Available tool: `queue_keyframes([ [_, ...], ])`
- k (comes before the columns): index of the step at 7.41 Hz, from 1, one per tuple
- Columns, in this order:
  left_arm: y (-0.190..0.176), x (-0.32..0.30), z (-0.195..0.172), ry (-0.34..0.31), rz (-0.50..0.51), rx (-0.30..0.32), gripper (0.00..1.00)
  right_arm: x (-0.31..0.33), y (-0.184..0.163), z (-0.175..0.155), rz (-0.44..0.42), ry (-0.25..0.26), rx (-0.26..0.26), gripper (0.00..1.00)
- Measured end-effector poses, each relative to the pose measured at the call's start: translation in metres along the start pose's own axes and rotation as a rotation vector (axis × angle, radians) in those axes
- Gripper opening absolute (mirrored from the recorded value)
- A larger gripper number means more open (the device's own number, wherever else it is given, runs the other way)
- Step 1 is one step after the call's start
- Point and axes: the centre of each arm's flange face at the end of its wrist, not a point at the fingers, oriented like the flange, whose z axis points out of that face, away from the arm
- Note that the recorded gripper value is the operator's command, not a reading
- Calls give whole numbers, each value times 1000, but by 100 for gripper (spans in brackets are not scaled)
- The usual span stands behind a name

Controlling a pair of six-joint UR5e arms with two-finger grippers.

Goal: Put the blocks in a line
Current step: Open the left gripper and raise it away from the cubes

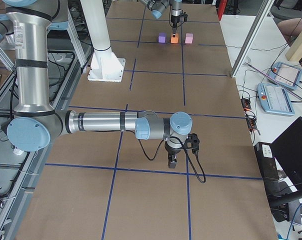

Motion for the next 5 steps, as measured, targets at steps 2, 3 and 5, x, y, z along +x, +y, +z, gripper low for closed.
queue_keyframes([
  [2,0,-10,-49,6,-20,67,100,0,0,0,0,0,0,100],
  [3,-4,-13,-67,2,-31,91,100,0,0,0,0,0,0,100],
  [5,-12,-29,-84,-18,-11,111,100,0,0,0,-1,0,1,100],
])
